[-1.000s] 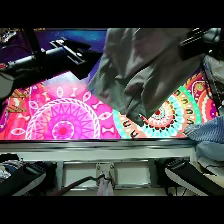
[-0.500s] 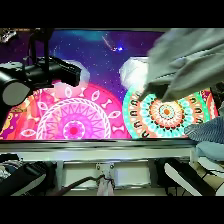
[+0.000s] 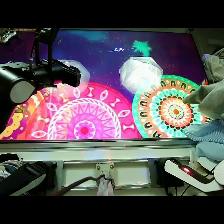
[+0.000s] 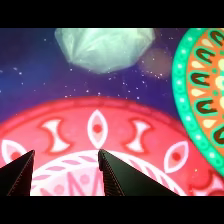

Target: Fold the clothes and pants, and hang the long-sleeved shirts on hangers.

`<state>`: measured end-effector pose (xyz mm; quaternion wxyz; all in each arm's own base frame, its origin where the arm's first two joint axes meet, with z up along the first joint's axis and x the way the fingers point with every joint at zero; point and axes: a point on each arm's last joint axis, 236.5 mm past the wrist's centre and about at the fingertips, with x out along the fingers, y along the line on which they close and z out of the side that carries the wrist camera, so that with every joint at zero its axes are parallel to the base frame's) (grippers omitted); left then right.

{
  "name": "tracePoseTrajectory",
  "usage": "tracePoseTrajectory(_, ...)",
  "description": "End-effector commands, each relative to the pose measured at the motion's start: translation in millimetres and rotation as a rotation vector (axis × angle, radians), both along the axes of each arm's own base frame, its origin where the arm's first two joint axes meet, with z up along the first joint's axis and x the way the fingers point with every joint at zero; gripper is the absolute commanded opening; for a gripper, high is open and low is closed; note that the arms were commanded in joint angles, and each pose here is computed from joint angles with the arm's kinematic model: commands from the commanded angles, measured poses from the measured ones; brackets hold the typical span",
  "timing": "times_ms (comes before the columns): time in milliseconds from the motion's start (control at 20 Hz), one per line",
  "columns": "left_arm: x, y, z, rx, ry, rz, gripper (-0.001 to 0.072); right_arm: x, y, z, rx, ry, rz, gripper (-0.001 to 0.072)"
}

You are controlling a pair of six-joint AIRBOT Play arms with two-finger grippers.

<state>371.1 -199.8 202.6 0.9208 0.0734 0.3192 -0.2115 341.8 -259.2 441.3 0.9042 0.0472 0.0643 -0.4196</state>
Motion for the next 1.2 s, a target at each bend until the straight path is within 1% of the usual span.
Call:
tracePoseTrajectory(0,0,0,-1,0.002,0.002,0.002,0.0412,8,-20,11,0.02,-0.104,-0.053,0.0036)
tracePoseTrajectory(100,0,0,-1,0.002,0.002,0.002,0.0412,-1,-34,8,0.105,-0.209,-0.109,0.0036)
tracePoseTrajectory(150,0,0,-1,0.002,0.002,0.002,0.0412,-7,-41,10,0.119,-0.239,-0.131,0.0036)
tracePoseTrajectory(500,0,0,-1,0.002,0.002,0.001,0.0412,-57,-57,55,-0.022,-0.298,-0.2,0.0036)
tracePoseTrajectory(600,0,0,-1,0.002,0.002,0.002,0.0412,-71,-60,60,-0.041,-0.298,-0.226,0.0036)
tracePoseTrajectory(750,0,0,-1,0.002,0.002,0.002,0.0412,-94,-71,62,-0.044,-0.303,-0.282,0.0036)
tracePoseTrajectory(900,0,0,-1,0.001,0.002,0.002,0.0412,-114,-83,55,-0.016,-0.295,-0.341,0.0036)
tracePoseTrajectory(1150,0,0,-1,0.002,0.002,0.002,0.0412,-128,-88,43,0.025,-0.267,-0.385,0.0036)
